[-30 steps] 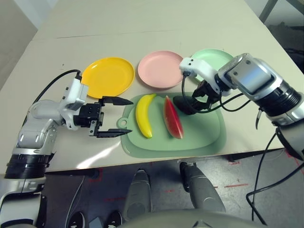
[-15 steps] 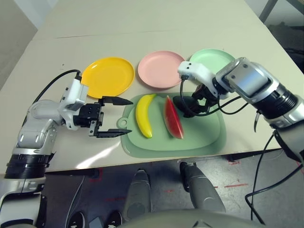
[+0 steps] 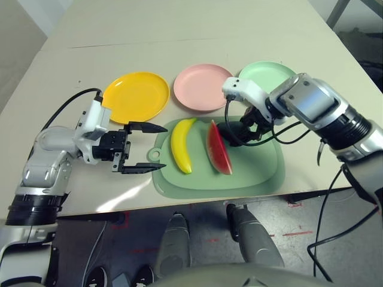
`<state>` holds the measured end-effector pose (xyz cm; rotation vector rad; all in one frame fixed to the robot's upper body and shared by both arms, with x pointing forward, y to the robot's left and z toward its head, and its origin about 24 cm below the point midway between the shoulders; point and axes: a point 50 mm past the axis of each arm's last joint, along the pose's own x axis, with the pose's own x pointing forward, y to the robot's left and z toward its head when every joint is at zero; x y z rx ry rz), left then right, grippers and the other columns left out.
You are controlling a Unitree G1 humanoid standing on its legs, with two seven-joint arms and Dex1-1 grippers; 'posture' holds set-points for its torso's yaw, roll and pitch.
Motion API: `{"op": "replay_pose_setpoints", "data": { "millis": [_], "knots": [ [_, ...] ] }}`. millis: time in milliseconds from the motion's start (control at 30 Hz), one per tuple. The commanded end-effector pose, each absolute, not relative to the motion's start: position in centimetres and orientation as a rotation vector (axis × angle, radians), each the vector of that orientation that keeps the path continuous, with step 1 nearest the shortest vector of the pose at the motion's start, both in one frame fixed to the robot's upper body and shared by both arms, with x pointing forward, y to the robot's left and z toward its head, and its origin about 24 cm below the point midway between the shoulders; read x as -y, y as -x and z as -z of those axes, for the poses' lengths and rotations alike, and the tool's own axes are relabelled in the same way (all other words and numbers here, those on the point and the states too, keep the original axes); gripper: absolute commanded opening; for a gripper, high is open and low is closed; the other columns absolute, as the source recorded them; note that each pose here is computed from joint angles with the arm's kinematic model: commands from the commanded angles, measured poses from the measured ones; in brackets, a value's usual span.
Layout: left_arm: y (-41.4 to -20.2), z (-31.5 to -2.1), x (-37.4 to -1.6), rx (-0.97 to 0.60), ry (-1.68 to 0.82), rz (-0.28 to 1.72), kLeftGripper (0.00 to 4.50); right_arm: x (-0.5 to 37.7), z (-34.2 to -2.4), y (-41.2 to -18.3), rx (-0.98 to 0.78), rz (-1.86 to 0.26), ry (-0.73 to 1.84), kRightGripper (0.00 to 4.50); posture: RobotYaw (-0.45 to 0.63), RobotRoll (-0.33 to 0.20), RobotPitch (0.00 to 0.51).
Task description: Place the fruits into color-matched plates.
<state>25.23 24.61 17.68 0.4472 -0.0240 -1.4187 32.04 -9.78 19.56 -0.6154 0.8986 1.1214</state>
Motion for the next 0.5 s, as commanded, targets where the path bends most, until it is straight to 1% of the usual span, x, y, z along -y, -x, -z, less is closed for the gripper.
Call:
{"op": "replay_pose_setpoints", "data": {
  "millis": [33, 233, 500],
  "knots": [
    [-25.1, -17.8, -24.9, 0.018, -0.467, 1.417, 4.5, 9.8, -19.4, -31.7, -0.897, -1.149, 0.614, 2.95, -0.05, 0.0, 0.249],
    [-25.2, -18.0, -24.6, 0.04, -0.426, 1.414, 4.5, 10.2, -19.6, -31.8, -0.894, -1.145, 0.618, 2.95, -0.05, 0.0, 0.249],
    [-25.7, -18.9, -23.8, 0.091, -0.349, 1.391, 4.5, 11.8, -22.1, -33.2, -0.832, -1.071, 0.649, 2.95, -0.06, 0.0, 0.24]
  ]
}}
